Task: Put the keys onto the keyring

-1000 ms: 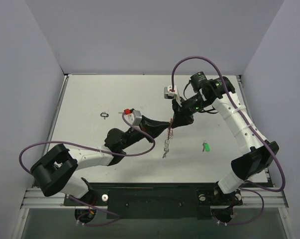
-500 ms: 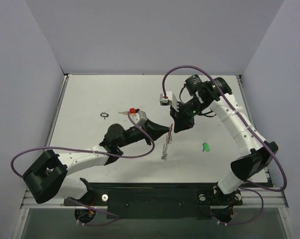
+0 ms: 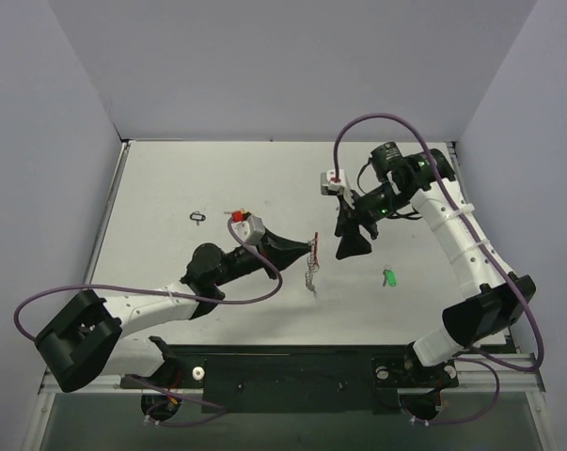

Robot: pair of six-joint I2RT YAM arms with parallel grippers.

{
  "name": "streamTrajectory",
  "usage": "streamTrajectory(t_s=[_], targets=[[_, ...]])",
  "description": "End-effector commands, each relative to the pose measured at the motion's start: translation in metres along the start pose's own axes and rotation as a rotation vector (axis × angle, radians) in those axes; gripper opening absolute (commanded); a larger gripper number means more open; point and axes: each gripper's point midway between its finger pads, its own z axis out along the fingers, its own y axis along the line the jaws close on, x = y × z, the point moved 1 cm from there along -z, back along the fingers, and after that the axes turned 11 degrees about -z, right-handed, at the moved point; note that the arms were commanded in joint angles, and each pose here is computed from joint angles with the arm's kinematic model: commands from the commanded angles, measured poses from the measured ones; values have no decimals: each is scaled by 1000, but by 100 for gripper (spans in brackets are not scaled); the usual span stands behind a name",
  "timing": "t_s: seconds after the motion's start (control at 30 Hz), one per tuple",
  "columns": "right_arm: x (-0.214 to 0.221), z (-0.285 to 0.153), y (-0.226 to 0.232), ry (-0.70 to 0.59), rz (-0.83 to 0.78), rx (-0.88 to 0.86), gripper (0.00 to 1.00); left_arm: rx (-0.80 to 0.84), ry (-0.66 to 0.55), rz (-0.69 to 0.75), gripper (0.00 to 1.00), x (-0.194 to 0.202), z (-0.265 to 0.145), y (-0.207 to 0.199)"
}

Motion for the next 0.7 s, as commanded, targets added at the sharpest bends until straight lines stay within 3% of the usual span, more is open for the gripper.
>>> streamTrajectory(t_s=[0.0,0.17,0.37,0.67], targets=[[-16,-15,29,-199,-286,-13,69,127,-282,107,0,-69,-12,-39],[-35,-16,37,-253,-320,-24,69,192,-376,153,0,-92,-20,-59],[-51,-12,42,-251,-314,-35,50,245,-404,153,0,-104,-18,-73],[-68,-10,33,-254,-284,-18,46,270,-425,143,0,-106,-14,-83]])
